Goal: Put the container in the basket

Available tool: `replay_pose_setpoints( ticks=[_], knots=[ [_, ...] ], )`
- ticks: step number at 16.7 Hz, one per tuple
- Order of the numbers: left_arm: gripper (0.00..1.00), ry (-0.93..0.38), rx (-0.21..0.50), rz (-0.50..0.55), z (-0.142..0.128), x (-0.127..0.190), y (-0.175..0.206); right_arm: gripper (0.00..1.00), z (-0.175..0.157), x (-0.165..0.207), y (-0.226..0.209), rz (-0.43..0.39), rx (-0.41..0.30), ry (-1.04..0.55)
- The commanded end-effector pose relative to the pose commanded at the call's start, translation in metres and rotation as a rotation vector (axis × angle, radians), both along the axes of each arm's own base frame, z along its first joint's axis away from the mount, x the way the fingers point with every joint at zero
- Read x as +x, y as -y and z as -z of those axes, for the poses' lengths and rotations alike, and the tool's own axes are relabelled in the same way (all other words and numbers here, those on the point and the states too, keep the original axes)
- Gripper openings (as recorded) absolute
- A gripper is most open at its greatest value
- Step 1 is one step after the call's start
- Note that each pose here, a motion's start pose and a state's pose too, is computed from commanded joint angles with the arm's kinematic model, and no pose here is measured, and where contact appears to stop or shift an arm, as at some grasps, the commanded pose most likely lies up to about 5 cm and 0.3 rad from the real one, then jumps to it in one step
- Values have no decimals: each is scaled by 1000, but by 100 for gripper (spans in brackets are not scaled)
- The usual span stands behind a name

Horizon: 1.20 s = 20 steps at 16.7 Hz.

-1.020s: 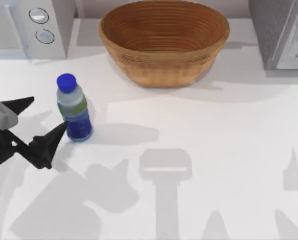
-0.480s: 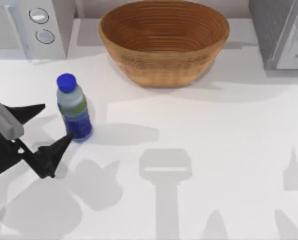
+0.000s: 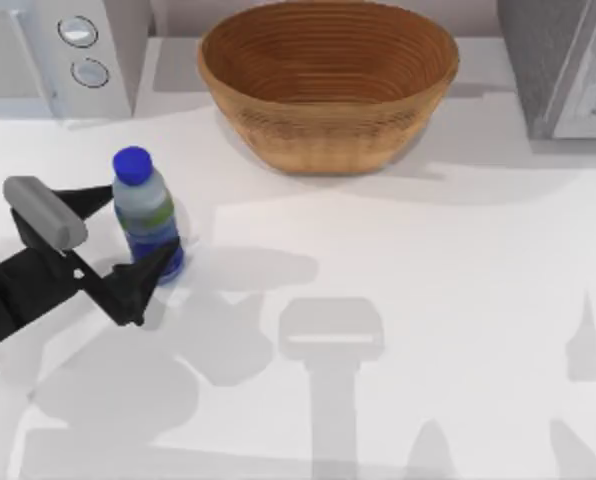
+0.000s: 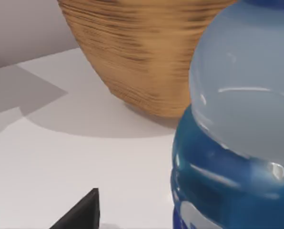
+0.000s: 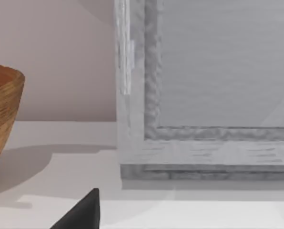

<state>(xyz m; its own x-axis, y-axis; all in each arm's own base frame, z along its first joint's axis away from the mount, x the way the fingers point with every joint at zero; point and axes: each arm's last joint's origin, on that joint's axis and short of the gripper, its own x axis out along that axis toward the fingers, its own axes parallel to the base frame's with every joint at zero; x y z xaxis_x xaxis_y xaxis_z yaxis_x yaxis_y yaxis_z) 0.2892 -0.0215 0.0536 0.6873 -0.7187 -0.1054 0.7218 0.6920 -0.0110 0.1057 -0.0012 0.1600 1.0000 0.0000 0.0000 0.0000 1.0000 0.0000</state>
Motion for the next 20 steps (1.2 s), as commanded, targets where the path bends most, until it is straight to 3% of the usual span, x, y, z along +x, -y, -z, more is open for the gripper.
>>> replay_pose_setpoints(
  ticks=[8, 20],
  knots=[
    [100, 0, -1, 0, 3, 19, 23, 100, 0, 0, 0, 0, 0, 0],
    [10, 0, -1, 0, 3, 19, 23, 100, 0, 0, 0, 0, 0, 0]
  ],
)
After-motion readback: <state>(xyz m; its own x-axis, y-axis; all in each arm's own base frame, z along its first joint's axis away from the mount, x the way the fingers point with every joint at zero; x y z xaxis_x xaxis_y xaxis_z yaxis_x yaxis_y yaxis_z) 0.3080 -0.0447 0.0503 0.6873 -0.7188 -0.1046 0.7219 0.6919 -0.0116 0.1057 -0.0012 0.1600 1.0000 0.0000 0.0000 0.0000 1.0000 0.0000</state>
